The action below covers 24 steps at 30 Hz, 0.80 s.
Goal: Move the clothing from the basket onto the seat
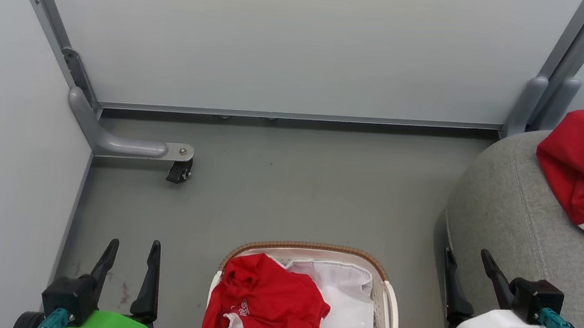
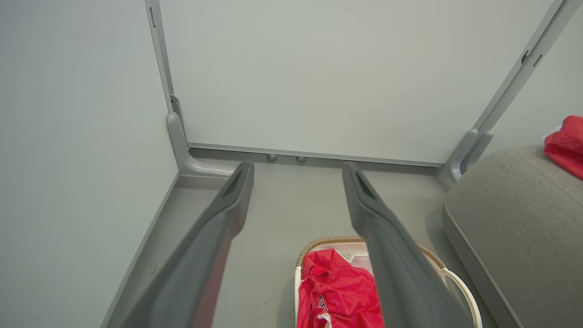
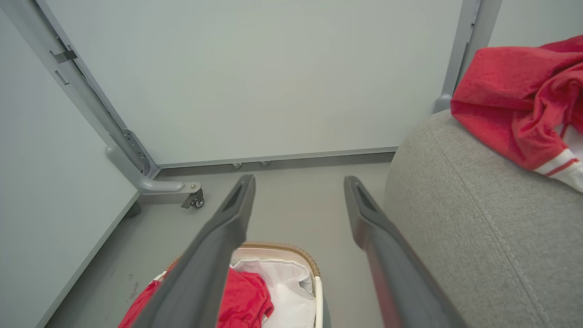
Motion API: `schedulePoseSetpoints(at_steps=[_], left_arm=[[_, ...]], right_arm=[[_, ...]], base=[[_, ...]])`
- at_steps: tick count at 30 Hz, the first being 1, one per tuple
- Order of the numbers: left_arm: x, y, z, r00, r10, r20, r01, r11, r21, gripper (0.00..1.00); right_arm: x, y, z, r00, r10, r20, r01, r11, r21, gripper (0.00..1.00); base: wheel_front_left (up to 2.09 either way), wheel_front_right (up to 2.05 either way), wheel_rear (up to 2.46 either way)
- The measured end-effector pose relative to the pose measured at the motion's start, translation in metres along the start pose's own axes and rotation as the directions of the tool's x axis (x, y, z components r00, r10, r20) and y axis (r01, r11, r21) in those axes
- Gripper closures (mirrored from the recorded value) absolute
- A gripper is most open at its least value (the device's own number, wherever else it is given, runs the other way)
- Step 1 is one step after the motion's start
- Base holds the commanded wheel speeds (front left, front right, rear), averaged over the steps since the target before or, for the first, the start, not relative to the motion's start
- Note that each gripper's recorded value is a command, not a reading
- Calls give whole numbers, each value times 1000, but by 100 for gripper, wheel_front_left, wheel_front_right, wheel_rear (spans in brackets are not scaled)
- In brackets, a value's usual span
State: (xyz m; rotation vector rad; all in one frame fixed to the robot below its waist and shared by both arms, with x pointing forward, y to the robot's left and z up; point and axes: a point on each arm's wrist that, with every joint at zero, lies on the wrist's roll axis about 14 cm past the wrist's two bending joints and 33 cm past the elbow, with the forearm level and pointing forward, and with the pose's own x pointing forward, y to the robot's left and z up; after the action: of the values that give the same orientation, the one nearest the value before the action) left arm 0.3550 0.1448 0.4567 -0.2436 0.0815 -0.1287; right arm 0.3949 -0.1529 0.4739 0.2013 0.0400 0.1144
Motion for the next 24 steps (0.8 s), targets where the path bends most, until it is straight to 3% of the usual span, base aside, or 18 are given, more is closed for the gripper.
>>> schedulePoseSetpoints(at_steps=[11, 24], left_arm=[[16, -12, -3, 999, -43, -15, 44, 999, 17, 0], [90, -62, -35, 961, -238, -141, 252, 964, 89, 0]], right_arm=[[8, -5, 0, 1000, -12, 2, 12, 1000, 4, 0], [57, -22, 16, 997, -35, 63, 37, 999, -29, 0]], base=[[0, 0, 0], [0, 0, 0]])
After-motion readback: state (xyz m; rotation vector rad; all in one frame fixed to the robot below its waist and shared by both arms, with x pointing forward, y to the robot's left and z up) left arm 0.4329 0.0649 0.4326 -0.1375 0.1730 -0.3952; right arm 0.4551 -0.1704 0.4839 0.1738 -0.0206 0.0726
